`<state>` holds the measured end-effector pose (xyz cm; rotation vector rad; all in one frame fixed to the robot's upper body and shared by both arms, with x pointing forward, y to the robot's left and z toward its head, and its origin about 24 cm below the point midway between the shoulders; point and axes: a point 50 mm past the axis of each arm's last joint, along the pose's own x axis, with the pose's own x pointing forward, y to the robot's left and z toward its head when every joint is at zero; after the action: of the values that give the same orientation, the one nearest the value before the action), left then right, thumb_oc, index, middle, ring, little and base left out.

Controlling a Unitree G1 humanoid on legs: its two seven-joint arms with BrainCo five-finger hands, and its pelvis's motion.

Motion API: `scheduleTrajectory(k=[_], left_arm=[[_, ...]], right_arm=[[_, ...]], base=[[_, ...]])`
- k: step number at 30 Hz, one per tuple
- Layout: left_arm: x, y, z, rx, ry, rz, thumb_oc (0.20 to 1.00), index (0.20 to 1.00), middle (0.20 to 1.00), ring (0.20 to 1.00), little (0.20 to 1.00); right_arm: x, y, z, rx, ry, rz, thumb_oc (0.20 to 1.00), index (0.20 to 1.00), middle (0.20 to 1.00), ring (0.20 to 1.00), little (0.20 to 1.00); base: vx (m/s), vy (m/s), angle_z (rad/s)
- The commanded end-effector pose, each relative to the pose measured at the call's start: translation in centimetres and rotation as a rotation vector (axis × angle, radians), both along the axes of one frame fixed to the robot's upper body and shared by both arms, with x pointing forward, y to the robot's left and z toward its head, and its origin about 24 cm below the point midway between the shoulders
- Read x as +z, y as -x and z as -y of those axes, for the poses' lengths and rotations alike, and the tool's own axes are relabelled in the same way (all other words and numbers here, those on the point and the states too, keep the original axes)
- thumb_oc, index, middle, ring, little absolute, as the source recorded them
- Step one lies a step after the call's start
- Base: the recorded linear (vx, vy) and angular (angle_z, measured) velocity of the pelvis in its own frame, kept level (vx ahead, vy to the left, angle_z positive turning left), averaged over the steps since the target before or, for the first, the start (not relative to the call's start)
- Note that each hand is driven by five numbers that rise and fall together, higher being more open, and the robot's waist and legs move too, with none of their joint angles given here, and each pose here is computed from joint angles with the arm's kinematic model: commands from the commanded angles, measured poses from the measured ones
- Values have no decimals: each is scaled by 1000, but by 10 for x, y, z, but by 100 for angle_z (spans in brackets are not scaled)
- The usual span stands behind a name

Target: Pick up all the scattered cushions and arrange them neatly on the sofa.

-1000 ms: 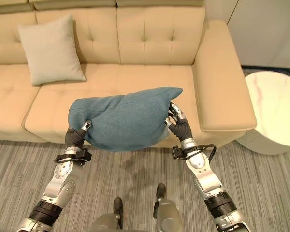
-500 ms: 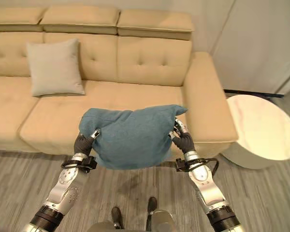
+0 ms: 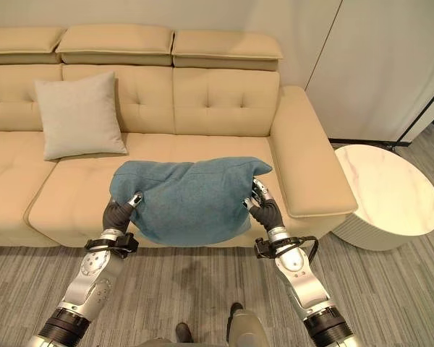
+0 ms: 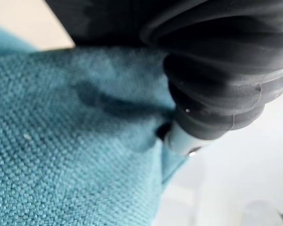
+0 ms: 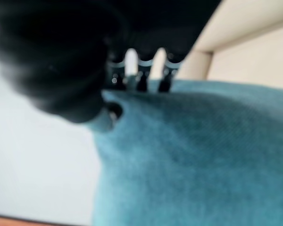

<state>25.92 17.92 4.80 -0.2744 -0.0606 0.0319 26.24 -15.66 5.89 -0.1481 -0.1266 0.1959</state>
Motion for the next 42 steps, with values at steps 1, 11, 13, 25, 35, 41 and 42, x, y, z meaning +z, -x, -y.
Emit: scheduleTrajectory(k=[1, 11, 13, 25, 35, 41, 42], left_arm=[[80, -6, 42, -189, 27, 424, 200, 200, 200, 200, 200], [81, -11, 56, -258, 119, 422, 200, 200, 200, 200, 200], [78, -11, 57, -260, 129, 405, 200, 200, 200, 200, 200], [76, -13, 56, -233, 94, 390, 200, 200, 200, 200, 200], [77, -13, 49, -196, 51, 396, 200, 200, 200, 200, 200], [73, -14, 48, -177, 52, 387, 200, 200, 200, 200, 200], [73, -14, 48, -177, 52, 387, 200, 200, 200, 200, 200]], right_arm=[[55, -13, -40, 198, -58, 263, 200, 200, 200, 200, 200], [57, -13, -23, 173, -43, 261, 200, 200, 200, 200, 200], [54, -12, -20, 161, -43, 245, 200, 200, 200, 200, 200], [46, -16, -25, 142, -50, 212, 200, 200, 200, 200, 200], [54, -21, -43, 198, -63, 240, 200, 200, 200, 200, 200], [53, -18, -44, 220, -27, 240, 200, 200, 200, 200, 200], [53, -18, -44, 220, -27, 240, 200, 200, 200, 200, 200]], base=[[122, -23, 9], [309, -126, 74], [168, -58, 13], [266, 71, -47], [157, 106, -27], [169, -77, 15], [176, -96, 10]])
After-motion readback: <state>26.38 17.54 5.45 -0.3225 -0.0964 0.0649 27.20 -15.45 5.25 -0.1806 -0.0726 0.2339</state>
